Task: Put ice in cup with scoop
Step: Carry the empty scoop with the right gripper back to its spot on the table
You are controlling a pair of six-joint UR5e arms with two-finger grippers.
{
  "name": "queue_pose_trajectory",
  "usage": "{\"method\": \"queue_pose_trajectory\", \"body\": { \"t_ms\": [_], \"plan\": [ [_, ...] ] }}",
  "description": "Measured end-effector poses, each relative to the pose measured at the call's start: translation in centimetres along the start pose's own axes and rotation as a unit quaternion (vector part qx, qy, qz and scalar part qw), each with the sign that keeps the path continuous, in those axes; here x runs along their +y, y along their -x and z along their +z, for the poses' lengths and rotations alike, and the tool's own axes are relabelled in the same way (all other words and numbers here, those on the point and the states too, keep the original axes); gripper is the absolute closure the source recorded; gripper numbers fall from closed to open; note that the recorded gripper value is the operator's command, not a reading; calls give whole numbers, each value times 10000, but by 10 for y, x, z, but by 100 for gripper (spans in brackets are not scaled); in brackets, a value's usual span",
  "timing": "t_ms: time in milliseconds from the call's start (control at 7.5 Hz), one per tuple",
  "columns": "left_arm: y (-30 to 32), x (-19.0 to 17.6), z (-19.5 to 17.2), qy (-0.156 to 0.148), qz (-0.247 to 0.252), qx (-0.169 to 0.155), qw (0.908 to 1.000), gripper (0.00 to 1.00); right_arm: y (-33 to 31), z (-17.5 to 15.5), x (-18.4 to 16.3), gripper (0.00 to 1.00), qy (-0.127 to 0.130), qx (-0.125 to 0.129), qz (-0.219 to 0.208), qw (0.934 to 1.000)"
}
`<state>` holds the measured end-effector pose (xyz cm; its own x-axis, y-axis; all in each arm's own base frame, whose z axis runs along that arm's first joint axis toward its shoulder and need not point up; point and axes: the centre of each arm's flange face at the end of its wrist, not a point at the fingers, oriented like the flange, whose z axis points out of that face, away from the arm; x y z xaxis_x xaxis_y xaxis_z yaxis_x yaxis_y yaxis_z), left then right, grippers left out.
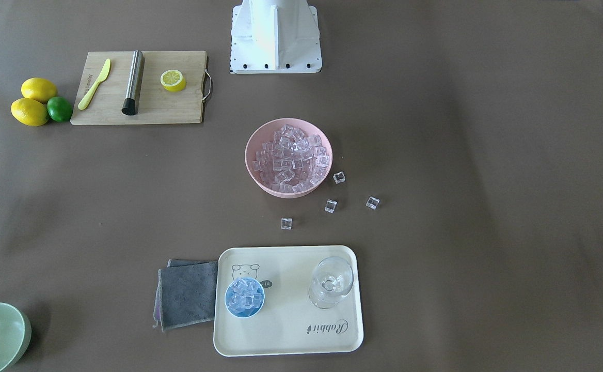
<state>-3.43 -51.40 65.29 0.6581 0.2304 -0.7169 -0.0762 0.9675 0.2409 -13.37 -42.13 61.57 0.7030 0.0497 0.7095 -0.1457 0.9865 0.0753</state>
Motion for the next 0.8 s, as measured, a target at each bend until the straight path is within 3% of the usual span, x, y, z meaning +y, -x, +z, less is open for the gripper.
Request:
{"method": "queue_pose_trajectory", "body": {
  "t_ms": [400,533,800],
  "plan": [
    [1,1,-2,-4,50,-105,9999,0,-3,8,0,100,51,37,23,10000],
    [-1,-1,-7,-54,86,-140,9999,0,-1,9,-3,94,49,29,18,10000],
    [-10,1,-20,-114,106,-160,9998,0,1,10,-4,56,59,11,13,10000]
  ]
}}
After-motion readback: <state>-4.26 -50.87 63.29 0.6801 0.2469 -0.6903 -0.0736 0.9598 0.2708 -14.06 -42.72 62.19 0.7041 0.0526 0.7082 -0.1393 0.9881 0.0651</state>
